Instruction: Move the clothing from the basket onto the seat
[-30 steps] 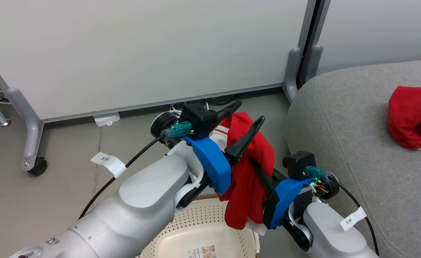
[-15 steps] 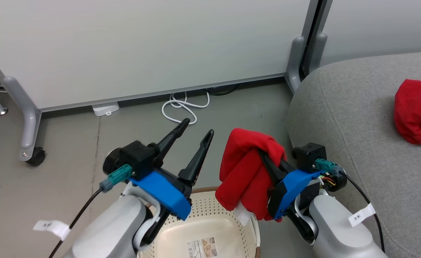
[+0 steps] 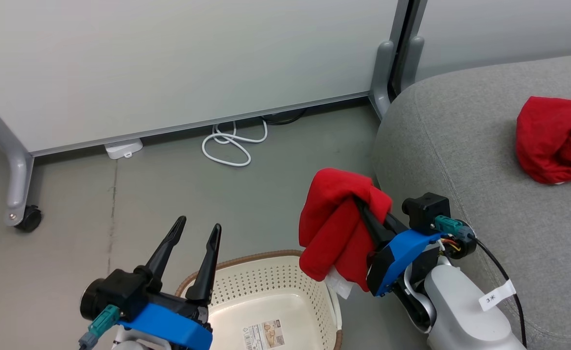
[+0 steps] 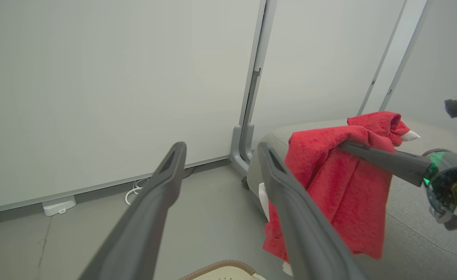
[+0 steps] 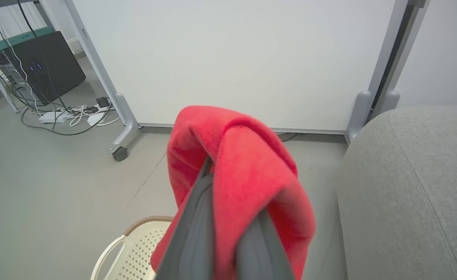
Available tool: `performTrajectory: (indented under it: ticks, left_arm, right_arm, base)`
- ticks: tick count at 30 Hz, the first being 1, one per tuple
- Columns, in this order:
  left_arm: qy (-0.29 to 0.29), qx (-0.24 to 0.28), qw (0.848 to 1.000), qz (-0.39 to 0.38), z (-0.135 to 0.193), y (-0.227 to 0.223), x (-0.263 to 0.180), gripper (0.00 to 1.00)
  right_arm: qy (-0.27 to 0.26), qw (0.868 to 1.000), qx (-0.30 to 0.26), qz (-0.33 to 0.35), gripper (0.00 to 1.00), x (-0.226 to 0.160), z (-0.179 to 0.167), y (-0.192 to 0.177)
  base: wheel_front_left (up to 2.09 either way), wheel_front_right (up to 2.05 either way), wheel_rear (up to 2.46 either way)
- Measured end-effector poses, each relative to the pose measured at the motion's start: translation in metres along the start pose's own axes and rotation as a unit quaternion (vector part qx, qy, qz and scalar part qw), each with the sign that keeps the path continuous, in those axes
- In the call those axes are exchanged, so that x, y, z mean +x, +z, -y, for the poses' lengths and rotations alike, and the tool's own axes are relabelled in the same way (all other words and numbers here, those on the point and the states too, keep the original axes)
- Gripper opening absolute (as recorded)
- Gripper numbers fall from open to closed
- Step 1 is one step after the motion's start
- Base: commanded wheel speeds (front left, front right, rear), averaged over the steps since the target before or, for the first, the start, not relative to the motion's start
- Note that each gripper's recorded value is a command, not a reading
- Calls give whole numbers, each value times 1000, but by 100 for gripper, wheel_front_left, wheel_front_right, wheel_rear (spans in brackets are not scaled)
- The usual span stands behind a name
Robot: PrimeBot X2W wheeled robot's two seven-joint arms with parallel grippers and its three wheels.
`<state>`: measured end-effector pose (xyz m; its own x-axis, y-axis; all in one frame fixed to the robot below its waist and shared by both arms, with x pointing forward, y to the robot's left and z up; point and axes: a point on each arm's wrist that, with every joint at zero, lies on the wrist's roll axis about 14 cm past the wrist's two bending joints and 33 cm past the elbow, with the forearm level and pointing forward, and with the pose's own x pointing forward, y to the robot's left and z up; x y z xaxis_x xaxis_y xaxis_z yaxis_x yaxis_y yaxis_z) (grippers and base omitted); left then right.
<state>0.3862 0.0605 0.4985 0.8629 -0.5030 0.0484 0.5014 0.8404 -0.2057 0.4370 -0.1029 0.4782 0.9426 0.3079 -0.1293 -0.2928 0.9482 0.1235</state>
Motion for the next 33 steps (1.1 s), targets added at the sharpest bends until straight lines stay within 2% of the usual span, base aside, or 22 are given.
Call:
performTrajectory:
  ticks: [5,13,23,33]
  left_arm:
    - [9,-7,1000,-10,0,-11,-5,100]
    - [-24,-9,1000,-10,21,-15,9,100]
    - [-101,-14,994,-29,62,-29,34,100]
    - [-179,-24,982,-47,105,-44,57,100]
  right_arm:
    - [-13,1000,1,3,0,-8,8,1]
    - [-46,999,5,10,0,-26,28,5]
    - [-116,993,6,19,0,-64,71,9]
    - [-188,982,10,22,0,-107,108,7]
  base:
    - [0,0,0]
    - [0,0,0]
    - [0,0,0]
    - [0,0,0]
